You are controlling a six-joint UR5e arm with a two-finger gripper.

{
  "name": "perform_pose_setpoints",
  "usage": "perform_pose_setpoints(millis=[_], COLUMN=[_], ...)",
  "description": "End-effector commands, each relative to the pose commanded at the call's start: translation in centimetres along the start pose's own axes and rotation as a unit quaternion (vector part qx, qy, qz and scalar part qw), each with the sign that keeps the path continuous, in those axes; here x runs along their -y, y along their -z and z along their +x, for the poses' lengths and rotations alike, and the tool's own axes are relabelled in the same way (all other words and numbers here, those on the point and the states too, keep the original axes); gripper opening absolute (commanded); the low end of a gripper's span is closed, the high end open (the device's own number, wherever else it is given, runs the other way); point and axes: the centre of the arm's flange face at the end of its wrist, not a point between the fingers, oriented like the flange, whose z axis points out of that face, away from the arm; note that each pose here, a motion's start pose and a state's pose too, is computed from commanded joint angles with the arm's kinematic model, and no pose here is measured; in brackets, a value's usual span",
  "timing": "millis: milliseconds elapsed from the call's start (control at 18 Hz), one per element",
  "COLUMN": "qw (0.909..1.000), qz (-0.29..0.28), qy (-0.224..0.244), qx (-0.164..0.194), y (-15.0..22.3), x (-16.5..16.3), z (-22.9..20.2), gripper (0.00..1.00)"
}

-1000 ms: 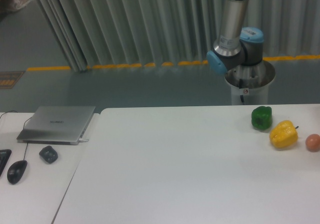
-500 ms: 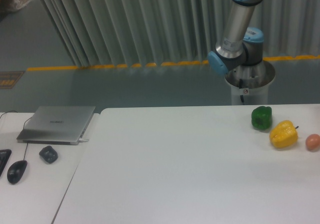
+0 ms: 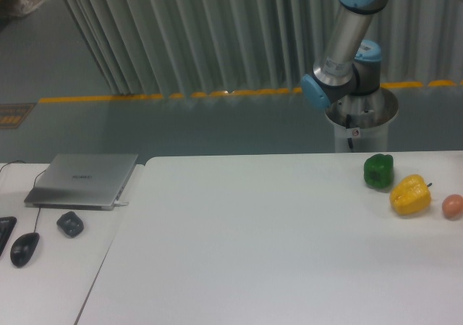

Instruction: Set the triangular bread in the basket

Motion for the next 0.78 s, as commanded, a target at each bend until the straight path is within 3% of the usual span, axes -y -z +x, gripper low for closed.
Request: perform_pose_setpoints(millis=[278, 500, 667, 778], qw=[1.0000, 0.9992, 0.9990, 0.9983], qz=[0.002, 0.034, 0.042, 0.049], qy=[-0.003, 0.009, 0.008, 0.033], qx=[0.004, 0.019, 0.010, -0.003], y=[0.5, 3.0, 4.9, 5.7], x=[0.3, 6.4, 10.1, 13.2], z=[0.0, 0.4, 0.9, 1.3], gripper=[1.00, 1.00, 1.00, 1.00])
